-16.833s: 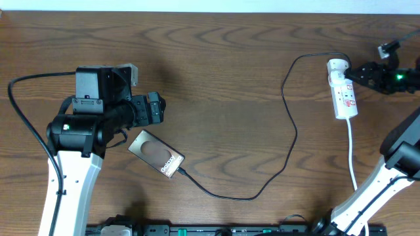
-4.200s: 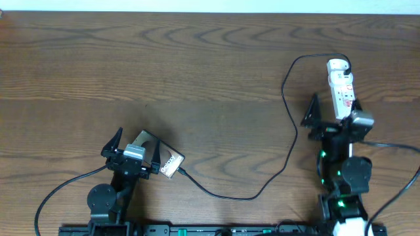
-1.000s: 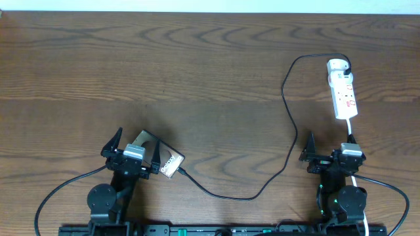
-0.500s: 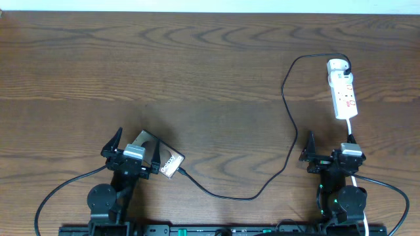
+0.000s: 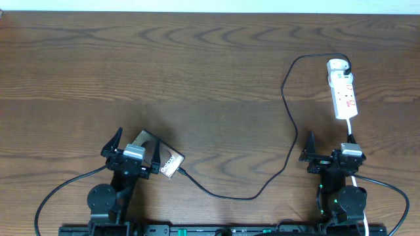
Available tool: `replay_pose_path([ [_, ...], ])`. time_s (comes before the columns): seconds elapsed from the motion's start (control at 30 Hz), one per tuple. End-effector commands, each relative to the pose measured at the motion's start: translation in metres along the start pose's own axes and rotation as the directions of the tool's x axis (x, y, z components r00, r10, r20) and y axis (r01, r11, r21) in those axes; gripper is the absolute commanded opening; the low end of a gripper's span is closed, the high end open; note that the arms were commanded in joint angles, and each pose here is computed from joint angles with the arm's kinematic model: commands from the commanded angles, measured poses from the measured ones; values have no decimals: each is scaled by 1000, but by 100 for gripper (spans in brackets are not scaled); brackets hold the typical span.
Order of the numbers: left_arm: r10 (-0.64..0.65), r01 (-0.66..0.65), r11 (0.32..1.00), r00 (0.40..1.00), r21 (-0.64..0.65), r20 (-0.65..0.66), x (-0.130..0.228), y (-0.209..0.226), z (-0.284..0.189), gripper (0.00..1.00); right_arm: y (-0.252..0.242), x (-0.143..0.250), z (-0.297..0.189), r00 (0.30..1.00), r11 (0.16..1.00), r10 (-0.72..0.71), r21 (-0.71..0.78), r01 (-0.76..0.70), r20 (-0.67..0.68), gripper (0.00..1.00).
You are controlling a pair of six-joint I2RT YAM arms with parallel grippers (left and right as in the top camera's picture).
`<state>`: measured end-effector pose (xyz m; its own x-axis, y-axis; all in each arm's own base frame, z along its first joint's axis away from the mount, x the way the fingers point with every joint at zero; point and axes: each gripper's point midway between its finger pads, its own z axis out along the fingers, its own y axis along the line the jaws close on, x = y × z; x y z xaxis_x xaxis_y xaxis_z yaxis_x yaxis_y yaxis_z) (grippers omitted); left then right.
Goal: Plug charger to phone and switch on socket
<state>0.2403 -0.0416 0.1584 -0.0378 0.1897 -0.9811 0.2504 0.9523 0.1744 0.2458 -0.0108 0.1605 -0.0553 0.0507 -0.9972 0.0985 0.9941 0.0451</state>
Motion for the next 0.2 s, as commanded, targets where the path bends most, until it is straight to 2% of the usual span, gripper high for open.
replay_pose_path([
  [0.0,-6,7,1000,999,15,-44,15,-4,1,95,-1,0,0,1000,1000,-11,1,11,1,99],
  [0.17,-6,7,1000,999,15,-44,15,-4,1,95,-1,0,0,1000,1000,-11,1,11,1,99],
])
